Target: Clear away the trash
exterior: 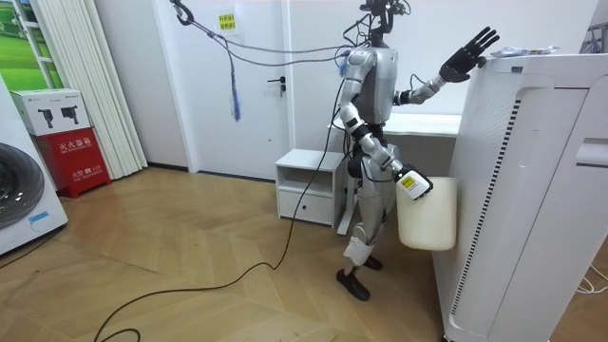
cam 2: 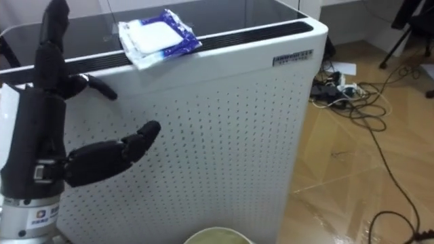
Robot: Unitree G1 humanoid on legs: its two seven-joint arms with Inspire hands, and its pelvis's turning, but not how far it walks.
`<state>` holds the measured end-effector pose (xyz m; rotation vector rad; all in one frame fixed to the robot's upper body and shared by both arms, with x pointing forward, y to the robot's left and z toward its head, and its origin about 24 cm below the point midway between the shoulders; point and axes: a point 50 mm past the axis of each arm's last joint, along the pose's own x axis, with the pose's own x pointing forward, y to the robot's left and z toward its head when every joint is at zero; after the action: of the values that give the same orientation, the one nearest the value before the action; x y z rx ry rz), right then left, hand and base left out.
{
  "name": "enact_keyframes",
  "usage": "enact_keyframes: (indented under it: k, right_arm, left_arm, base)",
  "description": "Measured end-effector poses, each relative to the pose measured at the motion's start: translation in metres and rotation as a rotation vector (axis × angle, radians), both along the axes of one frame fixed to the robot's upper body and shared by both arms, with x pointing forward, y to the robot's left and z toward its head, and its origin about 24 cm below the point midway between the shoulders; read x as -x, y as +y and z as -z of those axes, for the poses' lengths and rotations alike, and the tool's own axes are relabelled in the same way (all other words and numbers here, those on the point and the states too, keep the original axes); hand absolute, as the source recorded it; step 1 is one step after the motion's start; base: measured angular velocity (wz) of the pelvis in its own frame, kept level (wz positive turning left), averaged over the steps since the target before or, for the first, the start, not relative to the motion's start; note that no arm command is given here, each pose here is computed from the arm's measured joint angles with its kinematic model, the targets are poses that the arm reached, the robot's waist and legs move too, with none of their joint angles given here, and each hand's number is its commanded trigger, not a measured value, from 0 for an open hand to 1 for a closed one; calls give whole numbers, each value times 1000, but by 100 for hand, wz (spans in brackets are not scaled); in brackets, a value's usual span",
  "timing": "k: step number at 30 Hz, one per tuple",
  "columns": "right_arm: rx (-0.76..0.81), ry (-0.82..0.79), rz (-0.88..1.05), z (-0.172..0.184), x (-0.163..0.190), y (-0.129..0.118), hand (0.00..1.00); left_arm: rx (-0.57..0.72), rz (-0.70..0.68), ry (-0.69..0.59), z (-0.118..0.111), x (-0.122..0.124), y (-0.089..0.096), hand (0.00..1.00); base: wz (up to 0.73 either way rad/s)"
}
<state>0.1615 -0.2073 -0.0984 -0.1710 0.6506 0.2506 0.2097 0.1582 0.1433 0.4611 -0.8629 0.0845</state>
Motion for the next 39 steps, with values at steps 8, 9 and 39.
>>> enact_keyframes:
  k: [8, 9, 39]
  right_arm:
    - [-20, -2, -26, -2, -3, 1, 100]
    - [-26, 1, -35, -2, -3, 1, 100]
    - [-25, 25, -155, -3, 4, 2, 100]
  left_arm:
    - [8, -22, -55, -8, 3, 4, 0]
    - [9, -27, -59, -9, 4, 5, 0]
    - [-144, -138, -127, -18, 7, 5, 0]
  base:
    - [-1]
    - [-5]
    - [0]
